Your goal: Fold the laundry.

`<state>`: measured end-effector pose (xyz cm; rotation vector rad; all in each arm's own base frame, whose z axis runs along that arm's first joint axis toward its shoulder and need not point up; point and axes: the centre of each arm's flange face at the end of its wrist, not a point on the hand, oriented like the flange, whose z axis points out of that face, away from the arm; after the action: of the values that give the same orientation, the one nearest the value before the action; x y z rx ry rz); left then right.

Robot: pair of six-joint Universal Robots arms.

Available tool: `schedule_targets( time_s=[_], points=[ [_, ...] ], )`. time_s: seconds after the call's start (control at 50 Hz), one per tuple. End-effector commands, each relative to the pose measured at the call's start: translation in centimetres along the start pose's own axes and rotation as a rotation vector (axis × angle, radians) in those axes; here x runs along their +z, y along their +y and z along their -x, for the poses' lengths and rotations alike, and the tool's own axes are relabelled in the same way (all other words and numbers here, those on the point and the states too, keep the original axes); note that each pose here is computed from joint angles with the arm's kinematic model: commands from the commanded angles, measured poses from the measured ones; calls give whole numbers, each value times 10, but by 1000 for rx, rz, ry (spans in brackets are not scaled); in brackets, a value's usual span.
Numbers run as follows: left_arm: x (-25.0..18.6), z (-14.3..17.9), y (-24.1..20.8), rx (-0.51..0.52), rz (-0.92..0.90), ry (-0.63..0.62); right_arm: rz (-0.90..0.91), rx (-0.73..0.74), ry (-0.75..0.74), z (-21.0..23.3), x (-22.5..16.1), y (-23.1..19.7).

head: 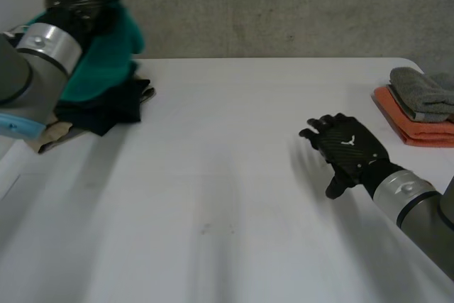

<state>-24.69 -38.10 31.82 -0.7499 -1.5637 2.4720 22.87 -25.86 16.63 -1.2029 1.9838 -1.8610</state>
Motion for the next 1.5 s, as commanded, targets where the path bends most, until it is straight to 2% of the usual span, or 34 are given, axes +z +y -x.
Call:
schedule_targets(
  time_s=[0.02,0.04,0.1,0.12,0.2,0.26,0.32,0.38,0.48,0.56,0.7,0.78,0.88,0.96,1.08,1.18,1.28,1.38,1.5],
  points=[
    [-48,-102,-47,-375,2,244,26,55,134,-27,-1,0],
    [-61,-130,-48,-419,25,312,27,60,147,-30,-1,0],
    [-79,-175,-41,-453,73,415,43,74,195,-40,-2,2],
    [-91,-203,-31,-468,115,478,46,74,204,-41,-2,2],
    [-112,-250,-9,-486,192,581,60,75,243,-48,-2,4],
    [-120,-265,-3,-487,216,616,67,75,262,-52,-2,5],
    [-122,-267,-7,-484,209,623,67,75,265,-53,-1,4],
    [-113,-256,-21,-482,168,595,65,75,259,-53,-2,4],
    [-91,-209,-28,-445,134,486,83,72,242,-51,-3,1],
    [-92,-180,-19,-347,183,432,103,75,211,-48,-12,-15],
    [-116,-176,7,-177,336,473,213,76,87,-24,-36,-32],
    [-139,-176,24,-103,475,481,233,-2,46,-9,-36,-29],
    [-158,-190,21,-95,515,499,268,-87,47,0,-24,-10],
    [-169,-217,-1,-145,460,540,322,-125,102,-5,-20,2],
    [-167,-249,-2,-218,429,491,336,-136,122,-10,-19,5],
    [-167,-283,2,-200,406,520,327,-139,133,-13,-17,3],
    [-173,-308,21,-133,409,574,333,-136,134,-13,-18,5],
    [-182,-322,37,-41,409,619,336,-135,135,-14,-18,6],
    [-178,-326,41,-22,372,611,333,-133,136,-13,-18,7]
  ],
)
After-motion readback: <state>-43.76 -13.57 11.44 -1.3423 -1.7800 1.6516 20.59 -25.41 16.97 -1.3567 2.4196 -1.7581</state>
